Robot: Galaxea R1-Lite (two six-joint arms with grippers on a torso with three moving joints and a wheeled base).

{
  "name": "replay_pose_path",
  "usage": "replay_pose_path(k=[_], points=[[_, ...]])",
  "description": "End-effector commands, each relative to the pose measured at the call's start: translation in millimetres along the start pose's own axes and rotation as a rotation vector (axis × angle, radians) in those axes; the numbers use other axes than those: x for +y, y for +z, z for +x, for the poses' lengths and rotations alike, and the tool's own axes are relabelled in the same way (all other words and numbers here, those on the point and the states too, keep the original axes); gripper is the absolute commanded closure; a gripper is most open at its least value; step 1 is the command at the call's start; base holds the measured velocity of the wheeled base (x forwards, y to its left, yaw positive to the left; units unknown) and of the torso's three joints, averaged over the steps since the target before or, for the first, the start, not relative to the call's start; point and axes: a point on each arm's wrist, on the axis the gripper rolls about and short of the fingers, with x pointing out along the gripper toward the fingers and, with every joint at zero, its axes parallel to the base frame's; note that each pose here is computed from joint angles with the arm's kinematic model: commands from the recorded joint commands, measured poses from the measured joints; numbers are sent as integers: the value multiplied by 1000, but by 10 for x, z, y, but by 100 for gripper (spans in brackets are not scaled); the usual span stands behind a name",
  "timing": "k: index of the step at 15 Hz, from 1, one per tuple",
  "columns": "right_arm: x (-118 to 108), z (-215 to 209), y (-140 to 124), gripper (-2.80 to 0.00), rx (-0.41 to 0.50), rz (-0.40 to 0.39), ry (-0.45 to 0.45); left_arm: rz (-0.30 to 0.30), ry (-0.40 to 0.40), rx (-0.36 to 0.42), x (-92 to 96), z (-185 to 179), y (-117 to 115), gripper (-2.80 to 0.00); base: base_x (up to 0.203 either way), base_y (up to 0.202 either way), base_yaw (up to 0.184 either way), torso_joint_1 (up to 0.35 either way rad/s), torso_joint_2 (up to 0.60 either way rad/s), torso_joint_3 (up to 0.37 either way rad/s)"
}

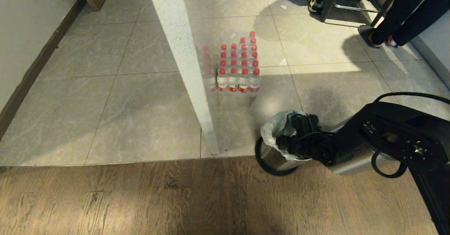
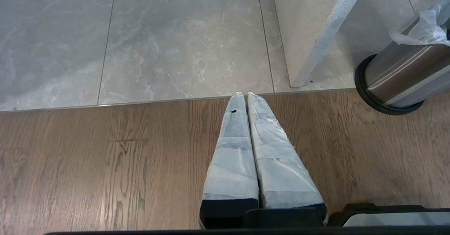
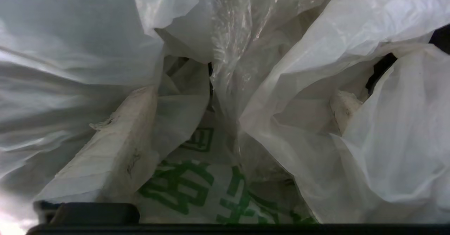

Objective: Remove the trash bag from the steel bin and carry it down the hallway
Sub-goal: Pick up the trash bag

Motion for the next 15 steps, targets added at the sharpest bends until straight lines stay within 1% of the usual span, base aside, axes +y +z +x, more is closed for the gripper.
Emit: replay_pose_path(k=[1, 3, 12, 15], points=[[-15, 41, -40, 0, 10, -16, -10, 0, 0, 0, 0, 0, -1, 0, 0, 0, 0, 0, 0, 0], [6, 12, 12, 0, -10, -14, -7, 0, 0, 0, 0, 0, -1, 0, 0, 0, 0, 0, 0, 0], [34, -95, 85, 0, -28, -12, -19, -1, 0, 0, 0, 0, -1, 0, 0, 0, 0, 0, 0, 0], [70, -324, 240, 0, -59, -6, -4, 0, 0, 0, 0, 0, -1, 0, 0, 0, 0, 0, 0, 0]])
